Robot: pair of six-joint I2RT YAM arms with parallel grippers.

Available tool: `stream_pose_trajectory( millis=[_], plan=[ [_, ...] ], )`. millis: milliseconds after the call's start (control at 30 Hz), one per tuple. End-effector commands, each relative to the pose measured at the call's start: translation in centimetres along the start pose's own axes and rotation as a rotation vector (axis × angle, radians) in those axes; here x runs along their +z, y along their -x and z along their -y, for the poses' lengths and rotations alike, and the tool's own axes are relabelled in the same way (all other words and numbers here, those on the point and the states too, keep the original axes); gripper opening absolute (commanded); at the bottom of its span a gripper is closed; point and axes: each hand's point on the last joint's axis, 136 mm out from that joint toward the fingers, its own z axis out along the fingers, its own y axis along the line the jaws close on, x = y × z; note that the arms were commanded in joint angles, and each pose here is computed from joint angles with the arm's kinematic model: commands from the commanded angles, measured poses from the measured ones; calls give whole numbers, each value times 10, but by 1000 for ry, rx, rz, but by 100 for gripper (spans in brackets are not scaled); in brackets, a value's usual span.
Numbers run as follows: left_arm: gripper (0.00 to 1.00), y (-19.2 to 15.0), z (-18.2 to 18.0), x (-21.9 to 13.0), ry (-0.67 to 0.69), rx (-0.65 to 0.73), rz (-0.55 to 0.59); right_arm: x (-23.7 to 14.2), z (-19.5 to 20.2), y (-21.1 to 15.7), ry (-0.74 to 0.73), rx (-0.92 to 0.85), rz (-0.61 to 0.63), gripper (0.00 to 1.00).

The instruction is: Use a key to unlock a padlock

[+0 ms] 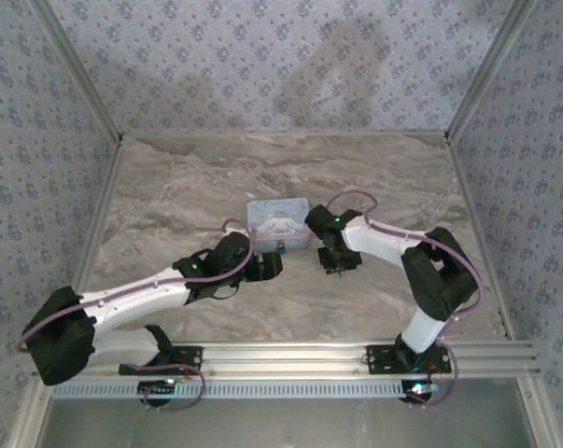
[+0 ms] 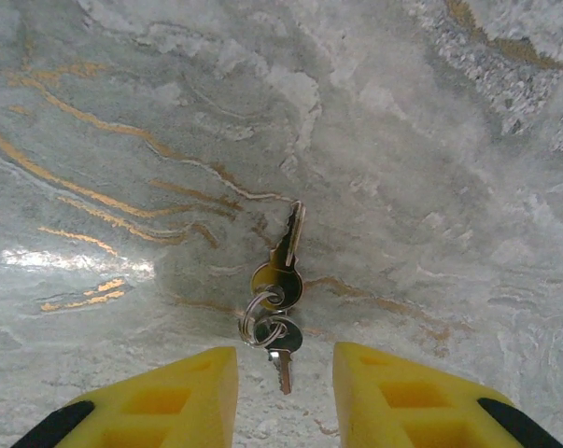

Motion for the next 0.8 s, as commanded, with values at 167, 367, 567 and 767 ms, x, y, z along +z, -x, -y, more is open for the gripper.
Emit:
stream_pose_trajectory(
  millis=[167, 367, 567, 767],
  plan=[
    [88, 4, 3, -1, -4, -23, 24, 9, -3, -1, -3, 2, -24, 32],
    [88, 2, 1, -1, -3, -28, 22, 18, -4, -4, 14, 2, -37, 23],
    [88, 1, 0, 0, -3, -32, 21, 24, -3, -8, 42, 12, -50, 10],
    [86, 0, -2, 1, -2, -37, 20, 16, 2, -3, 54, 7, 0, 0]
  ],
)
